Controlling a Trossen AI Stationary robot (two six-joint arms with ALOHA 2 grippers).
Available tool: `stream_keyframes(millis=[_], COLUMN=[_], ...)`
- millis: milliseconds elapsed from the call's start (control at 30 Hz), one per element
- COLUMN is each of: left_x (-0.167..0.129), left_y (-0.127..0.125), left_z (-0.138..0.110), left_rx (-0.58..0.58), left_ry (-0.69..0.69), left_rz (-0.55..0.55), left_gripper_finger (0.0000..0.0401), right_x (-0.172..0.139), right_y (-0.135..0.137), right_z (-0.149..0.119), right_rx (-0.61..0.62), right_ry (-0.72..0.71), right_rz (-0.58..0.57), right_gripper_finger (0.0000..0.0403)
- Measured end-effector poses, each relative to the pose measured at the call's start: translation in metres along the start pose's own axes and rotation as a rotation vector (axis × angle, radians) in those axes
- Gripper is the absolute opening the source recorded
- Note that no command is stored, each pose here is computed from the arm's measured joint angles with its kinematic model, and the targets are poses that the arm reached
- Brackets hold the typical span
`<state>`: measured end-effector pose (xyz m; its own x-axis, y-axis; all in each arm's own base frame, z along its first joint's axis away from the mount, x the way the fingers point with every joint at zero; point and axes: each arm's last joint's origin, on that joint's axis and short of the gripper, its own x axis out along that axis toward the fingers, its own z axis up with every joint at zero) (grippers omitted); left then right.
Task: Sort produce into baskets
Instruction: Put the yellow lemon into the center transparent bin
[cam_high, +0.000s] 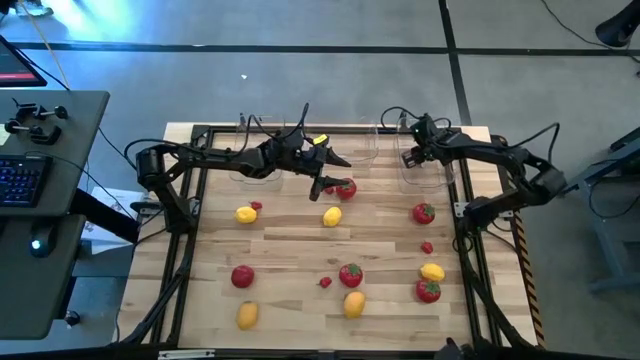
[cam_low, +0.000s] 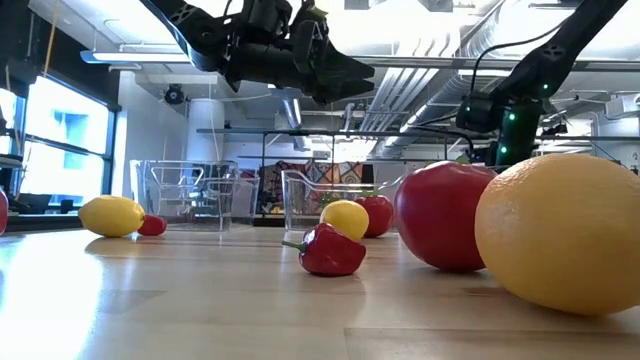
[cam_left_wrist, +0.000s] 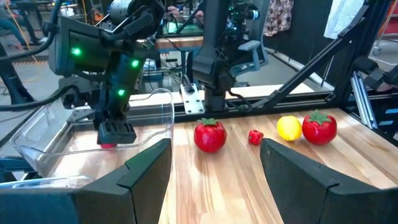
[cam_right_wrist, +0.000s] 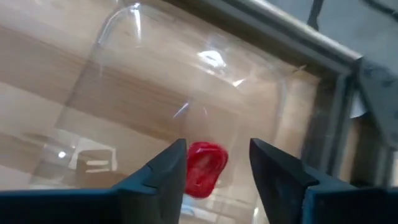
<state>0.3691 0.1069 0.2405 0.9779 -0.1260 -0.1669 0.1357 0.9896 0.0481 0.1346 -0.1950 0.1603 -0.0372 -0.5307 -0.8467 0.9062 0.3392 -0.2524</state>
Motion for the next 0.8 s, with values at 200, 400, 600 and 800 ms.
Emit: stream_keyframes(millis=[200,400,600,800], left_x=[0.000,0.000,0.000,0.000], left_y=[0.000,0.000,0.000,0.000], left_z=[0.000,0.000,0.000,0.001], left_rx=[0.001,0.007,0.033,0.038], left_ry=[0.000,-0.001,-0.003,-0.010], left_rz=[0.000,0.000,0.001,0.002], left_gripper_finger=[0.0235,0.0235,0.0235,0.0235], right_x=[-0.020,-0.053,-0.087,-0.103], right_y=[-0.002,-0.007,-0.007,-0.002], right_z=[0.002,-0.002,-0.009,-0.022], right_rx=[-0.024,-0.042,-0.036,-0.073], right_ry=[-0.078,-0.179,-0.307,-0.482], right_rz=[-0.036,-0.025,0.038,0.092], right_gripper_finger=[0.0192,0.0193,0.0193,0.0189])
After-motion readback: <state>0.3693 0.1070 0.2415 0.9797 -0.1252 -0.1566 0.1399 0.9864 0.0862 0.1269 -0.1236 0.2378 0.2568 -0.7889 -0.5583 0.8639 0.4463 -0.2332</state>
